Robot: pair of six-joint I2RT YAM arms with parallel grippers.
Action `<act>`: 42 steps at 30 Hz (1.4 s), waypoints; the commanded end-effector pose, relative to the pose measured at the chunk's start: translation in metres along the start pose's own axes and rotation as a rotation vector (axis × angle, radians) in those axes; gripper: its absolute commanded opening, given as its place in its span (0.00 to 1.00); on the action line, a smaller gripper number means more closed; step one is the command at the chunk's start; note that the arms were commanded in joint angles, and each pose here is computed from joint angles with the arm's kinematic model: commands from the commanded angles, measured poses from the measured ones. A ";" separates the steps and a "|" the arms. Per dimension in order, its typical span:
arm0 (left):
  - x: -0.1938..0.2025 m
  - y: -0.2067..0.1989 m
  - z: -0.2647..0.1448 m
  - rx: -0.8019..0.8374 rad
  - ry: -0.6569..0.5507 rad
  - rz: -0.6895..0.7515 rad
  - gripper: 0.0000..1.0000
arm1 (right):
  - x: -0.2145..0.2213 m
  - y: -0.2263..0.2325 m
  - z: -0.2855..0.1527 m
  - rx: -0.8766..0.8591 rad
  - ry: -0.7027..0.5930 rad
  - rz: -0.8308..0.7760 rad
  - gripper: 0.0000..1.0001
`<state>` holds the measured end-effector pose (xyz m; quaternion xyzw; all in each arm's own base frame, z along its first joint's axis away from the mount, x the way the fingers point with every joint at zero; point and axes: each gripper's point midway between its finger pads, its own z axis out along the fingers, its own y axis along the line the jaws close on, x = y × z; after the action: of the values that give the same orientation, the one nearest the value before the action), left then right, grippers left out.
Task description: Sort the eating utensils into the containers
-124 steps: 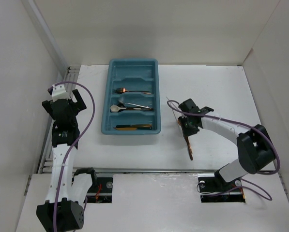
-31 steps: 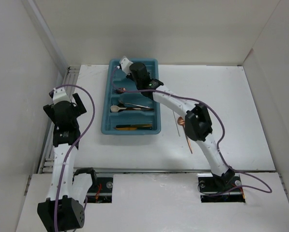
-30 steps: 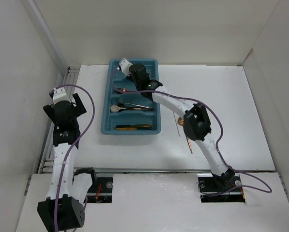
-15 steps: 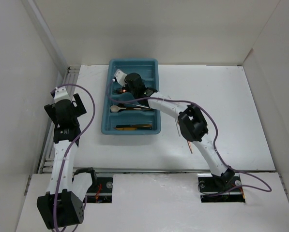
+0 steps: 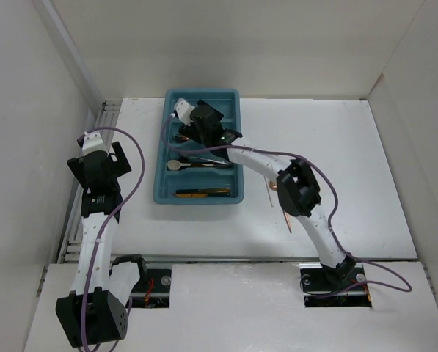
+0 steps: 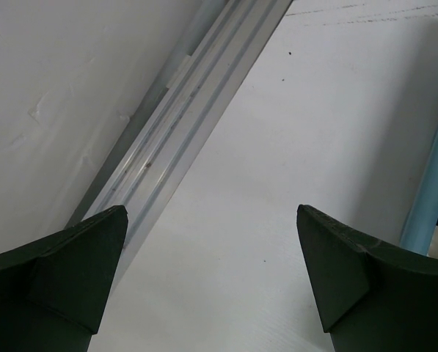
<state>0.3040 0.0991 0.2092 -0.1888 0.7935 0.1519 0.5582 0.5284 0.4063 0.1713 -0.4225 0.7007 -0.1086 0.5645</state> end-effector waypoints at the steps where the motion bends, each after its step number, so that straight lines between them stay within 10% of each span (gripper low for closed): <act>1: -0.035 -0.002 -0.006 0.018 -0.093 -0.035 1.00 | -0.084 -0.095 -0.073 0.145 -0.165 0.166 0.89; 6: -0.034 -0.001 -0.009 0.018 -0.094 -0.035 1.00 | -0.037 -0.076 -0.123 -0.226 0.010 0.307 0.98; 10: -0.023 -0.005 -0.008 0.036 -0.066 -0.047 1.00 | 0.134 -0.044 -0.172 -0.313 0.527 0.556 0.94; 14: -0.016 -0.011 -0.008 0.073 -0.058 -0.063 1.00 | 0.200 0.000 -0.230 -0.295 0.664 0.670 0.91; 33: -0.018 -0.017 -0.012 0.075 -0.062 -0.051 1.00 | 0.302 0.035 -0.229 -0.223 0.927 0.722 0.65; 42: -0.019 -0.007 -0.012 0.029 -0.076 -0.026 1.00 | 0.313 0.030 -0.228 -0.207 0.990 0.673 0.00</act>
<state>0.3052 0.0859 0.2168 -0.1842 0.7879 0.1272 0.5738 0.3161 0.1455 0.0206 -0.1321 0.9790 -0.0019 0.1552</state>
